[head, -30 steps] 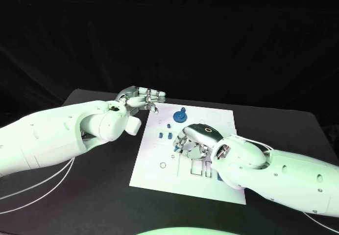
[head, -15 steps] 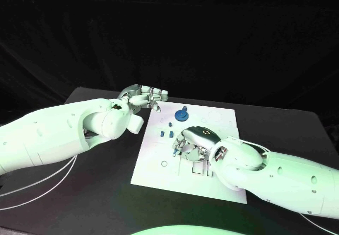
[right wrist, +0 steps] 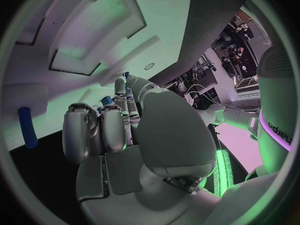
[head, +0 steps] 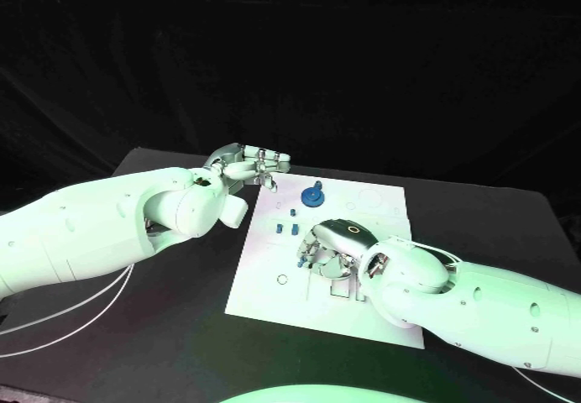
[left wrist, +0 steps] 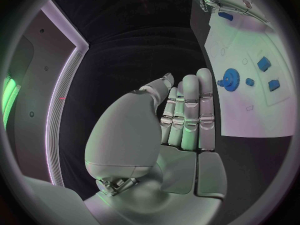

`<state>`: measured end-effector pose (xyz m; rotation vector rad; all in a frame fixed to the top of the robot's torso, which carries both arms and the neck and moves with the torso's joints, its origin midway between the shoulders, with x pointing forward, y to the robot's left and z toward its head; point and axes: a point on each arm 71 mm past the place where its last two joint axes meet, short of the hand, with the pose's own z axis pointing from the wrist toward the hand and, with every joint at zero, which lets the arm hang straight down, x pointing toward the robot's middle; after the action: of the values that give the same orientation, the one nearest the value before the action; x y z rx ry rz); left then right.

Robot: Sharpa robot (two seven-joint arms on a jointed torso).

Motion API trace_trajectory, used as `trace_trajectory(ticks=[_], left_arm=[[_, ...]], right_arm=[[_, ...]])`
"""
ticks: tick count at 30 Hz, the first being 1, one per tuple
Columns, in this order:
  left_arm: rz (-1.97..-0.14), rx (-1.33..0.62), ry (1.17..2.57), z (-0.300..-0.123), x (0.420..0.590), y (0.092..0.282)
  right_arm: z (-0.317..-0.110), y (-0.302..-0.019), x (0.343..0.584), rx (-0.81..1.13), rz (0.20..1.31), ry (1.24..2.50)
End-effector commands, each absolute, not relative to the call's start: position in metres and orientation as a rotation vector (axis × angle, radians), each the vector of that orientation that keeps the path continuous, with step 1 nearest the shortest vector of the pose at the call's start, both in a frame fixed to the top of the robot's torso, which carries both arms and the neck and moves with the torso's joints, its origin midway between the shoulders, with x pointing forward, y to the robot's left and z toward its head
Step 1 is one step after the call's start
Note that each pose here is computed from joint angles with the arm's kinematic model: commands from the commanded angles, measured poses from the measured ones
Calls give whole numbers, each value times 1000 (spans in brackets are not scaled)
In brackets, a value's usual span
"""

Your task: Assemble the parts on the task board

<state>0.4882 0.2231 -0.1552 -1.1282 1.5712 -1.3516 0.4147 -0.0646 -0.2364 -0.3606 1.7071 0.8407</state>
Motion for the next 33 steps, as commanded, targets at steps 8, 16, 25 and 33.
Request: trace_trajectory(ticks=[8, 16, 25, 33], left_arm=[[-1374, -1105, 1584, -154, 487, 220], [-1375, -1105, 1587, -154, 487, 220], [-1375, -1105, 1589, -154, 487, 219], [-1374, -1105, 1591, -154, 487, 219]], right_arm=[[-240, -64, 414, -390, 808, 1717], [-240, -63, 415, -395, 794, 1717], [-243, -57, 413, -423, 787, 1743], [-246, -55, 414, -431, 779, 1760]])
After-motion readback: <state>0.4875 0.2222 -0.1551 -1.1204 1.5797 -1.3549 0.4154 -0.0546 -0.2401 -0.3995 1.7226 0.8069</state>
